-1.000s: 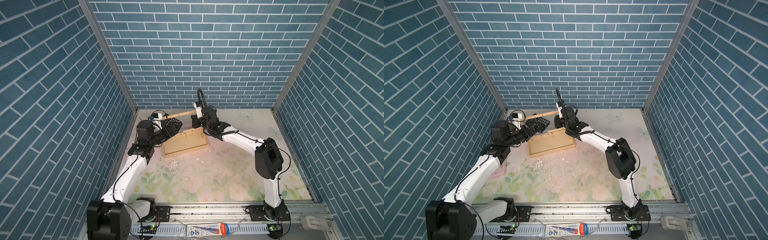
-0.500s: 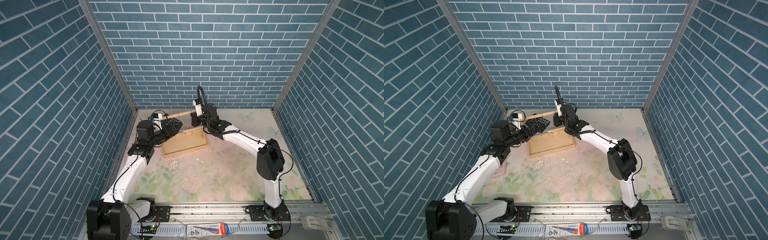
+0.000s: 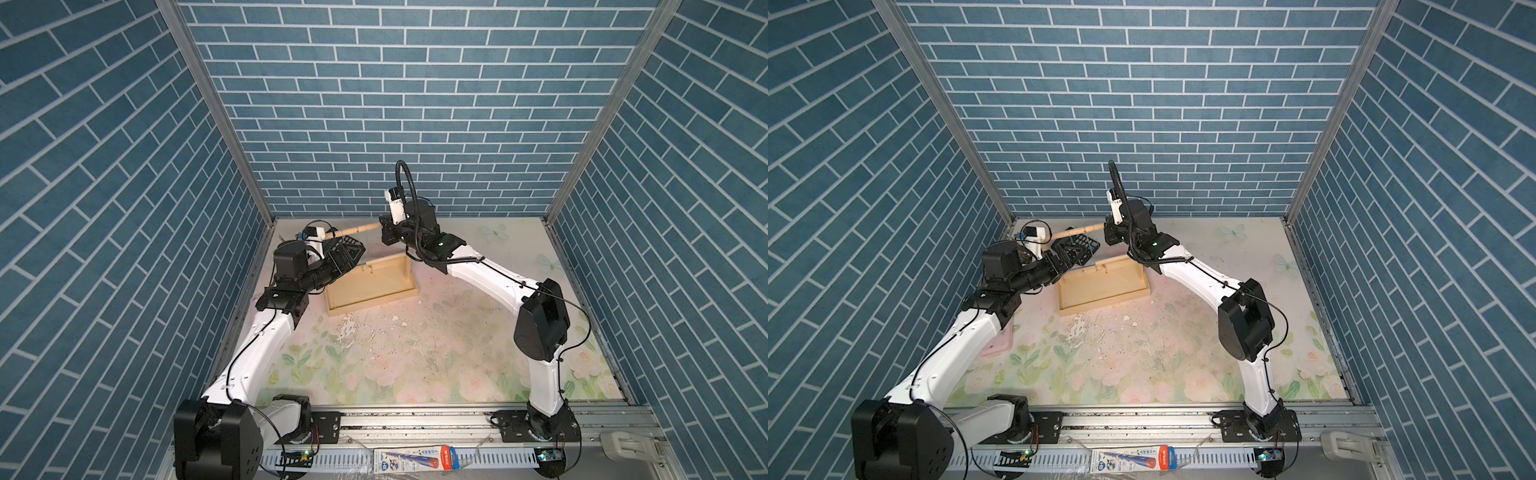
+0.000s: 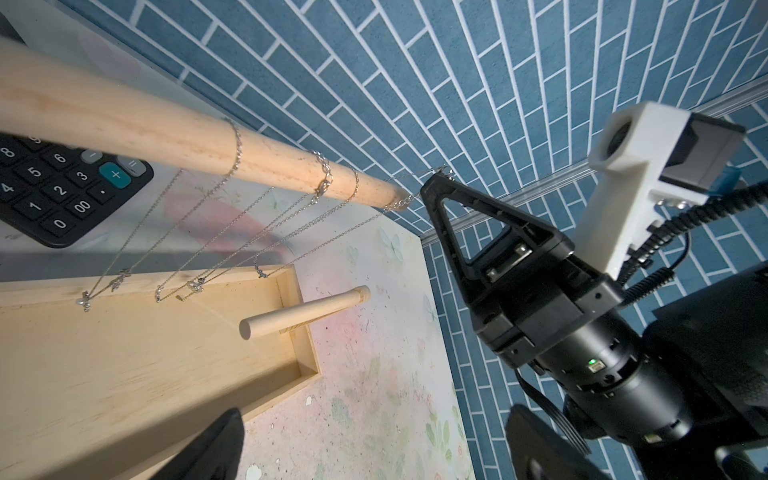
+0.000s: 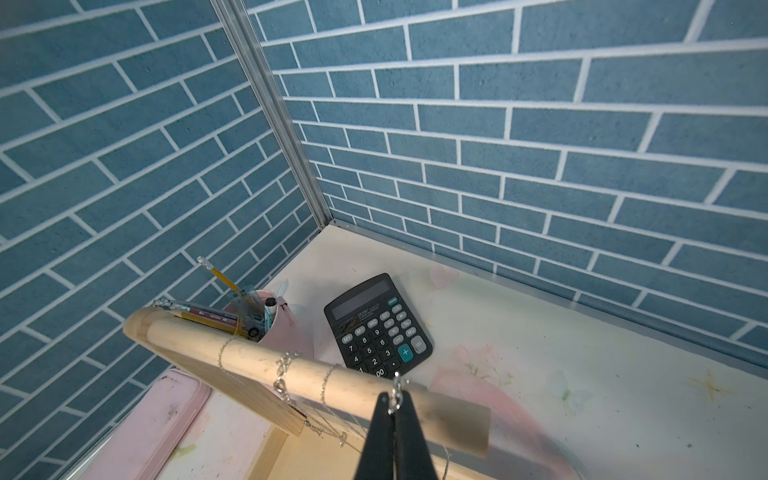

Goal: Take the necklace off the jewelry display stand
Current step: Take off the necklace from the stand.

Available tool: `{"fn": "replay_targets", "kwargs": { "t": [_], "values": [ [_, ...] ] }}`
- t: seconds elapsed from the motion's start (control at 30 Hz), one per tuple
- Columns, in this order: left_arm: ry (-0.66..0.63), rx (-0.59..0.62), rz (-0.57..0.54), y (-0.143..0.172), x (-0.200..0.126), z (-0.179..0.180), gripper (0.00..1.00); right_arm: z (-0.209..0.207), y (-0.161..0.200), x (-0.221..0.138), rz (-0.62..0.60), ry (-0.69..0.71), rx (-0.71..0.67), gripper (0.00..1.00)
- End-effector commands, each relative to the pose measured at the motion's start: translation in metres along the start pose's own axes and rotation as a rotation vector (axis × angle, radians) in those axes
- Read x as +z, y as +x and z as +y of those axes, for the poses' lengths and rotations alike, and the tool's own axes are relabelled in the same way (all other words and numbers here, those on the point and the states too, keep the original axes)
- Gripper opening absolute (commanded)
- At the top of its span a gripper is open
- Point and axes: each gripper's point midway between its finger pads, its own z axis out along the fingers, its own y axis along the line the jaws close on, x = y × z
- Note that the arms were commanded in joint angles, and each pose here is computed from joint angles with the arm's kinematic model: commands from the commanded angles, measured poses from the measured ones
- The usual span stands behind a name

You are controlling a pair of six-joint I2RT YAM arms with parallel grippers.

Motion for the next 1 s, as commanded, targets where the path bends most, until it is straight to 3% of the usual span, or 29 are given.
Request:
{"fn": "replay_targets", "kwargs": {
  "t": [0.0, 0.97],
  "values": [
    [-0.005, -0.007, 0.016, 0.003, 0.001, 0.005, 0.99, 0.008, -0.023, -0.011, -0.036, -0.009, -0.044, 0.0],
    [0.003, -0.024, 0.033, 0.005, 0.006, 0.007, 0.99, 0.008, -0.061, -0.024, -0.084, 0.026, -0.13, 0.0]
  ]
}}
